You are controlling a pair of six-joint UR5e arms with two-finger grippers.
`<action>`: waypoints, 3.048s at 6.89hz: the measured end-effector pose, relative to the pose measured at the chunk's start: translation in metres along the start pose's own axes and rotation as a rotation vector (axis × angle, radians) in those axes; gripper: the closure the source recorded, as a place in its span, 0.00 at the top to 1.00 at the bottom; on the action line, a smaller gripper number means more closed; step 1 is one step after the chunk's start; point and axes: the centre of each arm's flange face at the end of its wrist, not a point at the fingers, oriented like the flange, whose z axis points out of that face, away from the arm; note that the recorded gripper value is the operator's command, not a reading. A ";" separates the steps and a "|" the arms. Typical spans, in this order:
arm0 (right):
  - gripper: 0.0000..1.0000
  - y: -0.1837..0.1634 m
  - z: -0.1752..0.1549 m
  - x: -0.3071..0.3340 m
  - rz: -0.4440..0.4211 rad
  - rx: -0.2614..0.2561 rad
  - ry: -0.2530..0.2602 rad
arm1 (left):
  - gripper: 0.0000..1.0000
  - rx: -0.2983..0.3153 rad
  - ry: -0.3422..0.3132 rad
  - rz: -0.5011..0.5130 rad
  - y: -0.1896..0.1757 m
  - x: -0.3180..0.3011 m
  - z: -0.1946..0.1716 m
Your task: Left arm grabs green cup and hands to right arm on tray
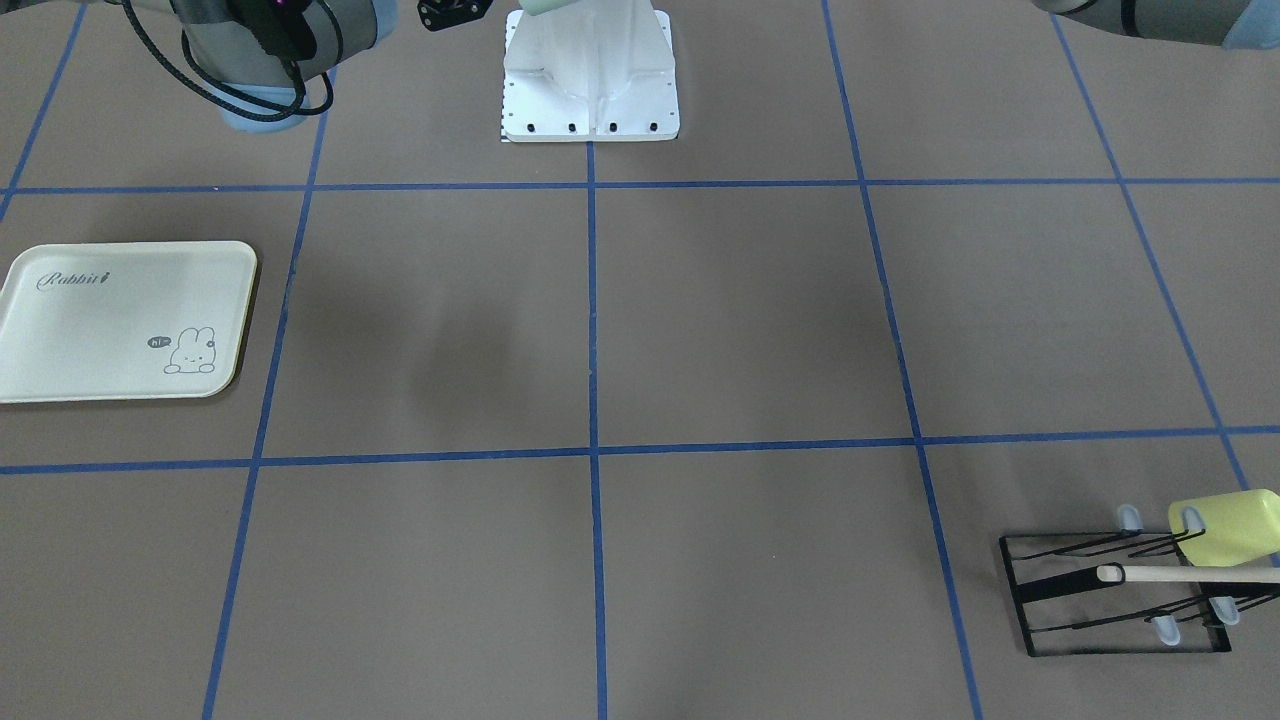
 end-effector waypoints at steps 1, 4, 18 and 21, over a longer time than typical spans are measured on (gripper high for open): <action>0.36 0.000 0.001 0.001 -0.007 0.001 0.006 | 0.01 0.001 -0.001 0.000 -0.001 -0.001 0.001; 0.36 0.001 0.003 0.001 -0.018 0.002 0.013 | 0.01 0.001 -0.003 -0.001 -0.001 -0.001 0.001; 0.00 0.003 0.000 -0.005 -0.030 -0.006 0.050 | 1.00 0.002 -0.010 0.073 -0.003 -0.005 0.000; 0.00 -0.049 0.004 -0.003 -0.104 0.036 0.321 | 1.00 0.015 -0.029 0.072 -0.011 -0.013 0.005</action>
